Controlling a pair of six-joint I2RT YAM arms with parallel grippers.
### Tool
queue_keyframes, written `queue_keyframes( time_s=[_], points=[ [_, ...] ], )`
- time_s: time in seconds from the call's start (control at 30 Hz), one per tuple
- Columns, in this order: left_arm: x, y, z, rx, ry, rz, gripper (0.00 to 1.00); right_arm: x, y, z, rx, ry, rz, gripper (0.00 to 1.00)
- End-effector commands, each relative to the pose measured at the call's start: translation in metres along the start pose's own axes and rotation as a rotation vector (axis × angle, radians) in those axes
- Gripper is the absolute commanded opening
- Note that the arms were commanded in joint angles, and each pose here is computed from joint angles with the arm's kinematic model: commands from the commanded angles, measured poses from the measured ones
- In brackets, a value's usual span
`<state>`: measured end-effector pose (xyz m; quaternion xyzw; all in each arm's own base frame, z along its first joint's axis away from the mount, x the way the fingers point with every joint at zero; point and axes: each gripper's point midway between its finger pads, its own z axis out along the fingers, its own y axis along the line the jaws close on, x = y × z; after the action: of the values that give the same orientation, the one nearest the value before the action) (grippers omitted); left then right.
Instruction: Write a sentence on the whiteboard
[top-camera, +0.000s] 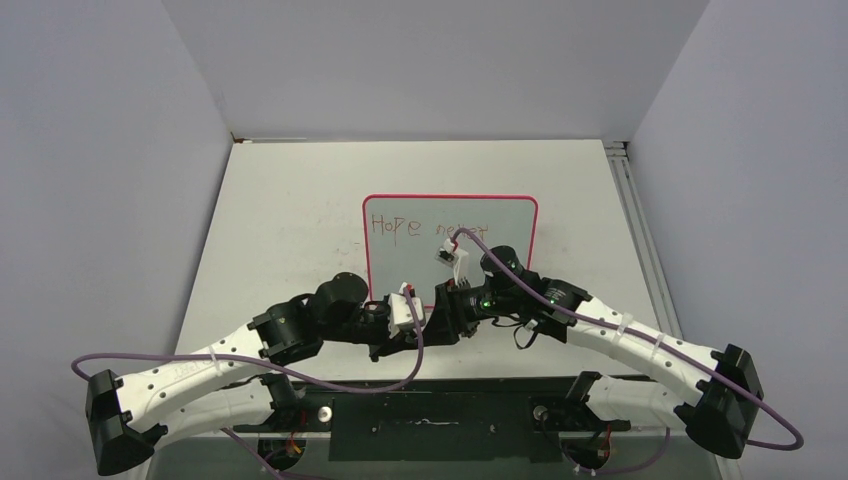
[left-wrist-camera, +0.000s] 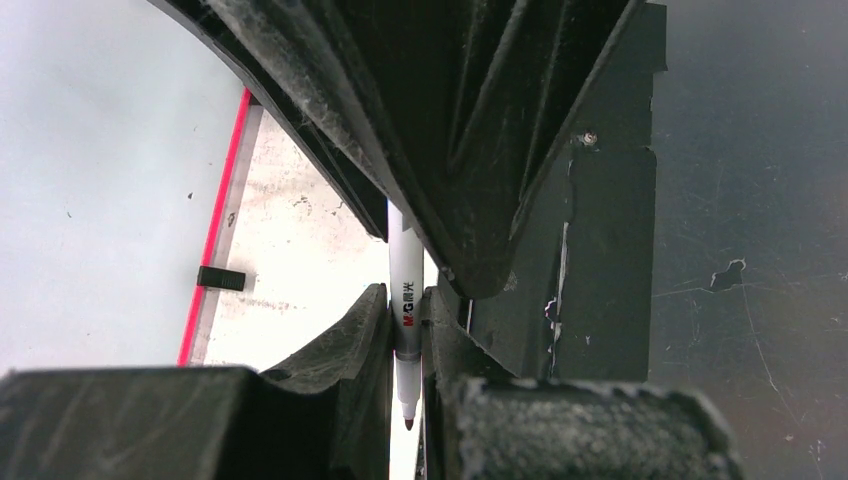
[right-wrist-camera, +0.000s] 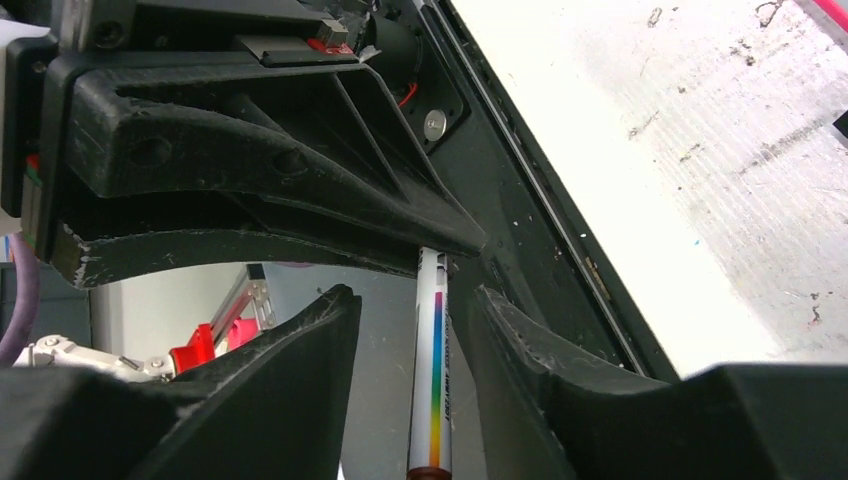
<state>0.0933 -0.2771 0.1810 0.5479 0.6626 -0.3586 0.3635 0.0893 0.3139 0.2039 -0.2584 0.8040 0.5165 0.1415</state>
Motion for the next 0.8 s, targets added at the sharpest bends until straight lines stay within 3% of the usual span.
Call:
queue_keyframes(
  time_s=[0.0,0.13,0.23,0.37,0.47,0.53,0.6,0.77],
  points=[
    [-0.014,0.001,0.001,0.01,-0.054,0.033,0.0,-0.011,0.016,0.0,-0.068,-0.048,-0.039,0.42],
    [-0.014,0.002,0.002,0.006,-0.051,0.027,0.0,-0.011,0.016,-0.001,-0.063,-0.052,-0.042,0.29],
    [-0.016,0.004,0.002,-0.008,-0.056,0.015,0.0,-0.01,0.012,-0.002,-0.04,-0.049,-0.046,0.09],
    [-0.023,0.015,-0.001,-0.061,-0.073,-0.015,0.02,-0.017,0.009,-0.009,0.02,-0.073,-0.08,0.05],
    [-0.035,0.026,-0.009,-0.104,-0.12,-0.046,0.41,-0.035,0.004,-0.024,0.136,-0.141,-0.13,0.05],
    [-0.052,0.035,-0.021,-0.144,-0.178,-0.069,0.6,-0.056,0.008,-0.045,0.227,-0.213,-0.179,0.05],
    [-0.071,0.047,-0.035,-0.209,-0.229,-0.084,0.7,-0.077,0.007,-0.07,0.347,-0.302,-0.218,0.05],
    [-0.107,0.073,-0.079,-0.407,-0.279,-0.129,0.81,-0.115,0.018,-0.126,0.508,-0.516,-0.288,0.05]
  ],
)
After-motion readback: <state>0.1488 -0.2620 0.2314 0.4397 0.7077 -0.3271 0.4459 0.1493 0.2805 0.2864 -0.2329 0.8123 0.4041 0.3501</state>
